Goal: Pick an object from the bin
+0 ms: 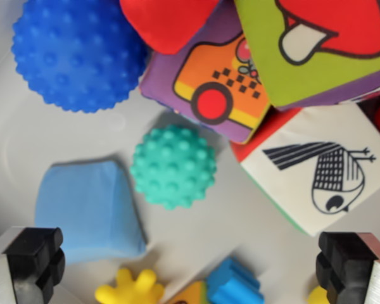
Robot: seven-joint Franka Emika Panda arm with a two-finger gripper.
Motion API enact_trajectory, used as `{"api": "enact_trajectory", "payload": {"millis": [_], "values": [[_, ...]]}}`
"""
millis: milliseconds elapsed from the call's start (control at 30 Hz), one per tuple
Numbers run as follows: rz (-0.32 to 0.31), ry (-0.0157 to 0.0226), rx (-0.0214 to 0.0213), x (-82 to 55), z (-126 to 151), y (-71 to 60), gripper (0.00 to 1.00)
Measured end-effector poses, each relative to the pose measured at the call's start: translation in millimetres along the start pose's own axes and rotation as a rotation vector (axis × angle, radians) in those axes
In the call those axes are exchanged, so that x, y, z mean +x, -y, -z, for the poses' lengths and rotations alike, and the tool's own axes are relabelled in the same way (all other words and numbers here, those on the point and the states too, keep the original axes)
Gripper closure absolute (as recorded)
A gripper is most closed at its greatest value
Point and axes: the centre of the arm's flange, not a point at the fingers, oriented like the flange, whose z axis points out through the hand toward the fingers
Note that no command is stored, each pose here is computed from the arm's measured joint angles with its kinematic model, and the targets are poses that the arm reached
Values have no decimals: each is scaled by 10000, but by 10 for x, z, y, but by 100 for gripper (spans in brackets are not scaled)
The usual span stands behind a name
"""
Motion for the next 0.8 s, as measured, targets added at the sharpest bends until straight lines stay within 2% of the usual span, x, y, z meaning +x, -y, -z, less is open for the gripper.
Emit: {"api": "enact_trajectory", "payload": {"millis": [800], "values": [[-3190, -57, -51, -211, -525, -56, 0]]}}
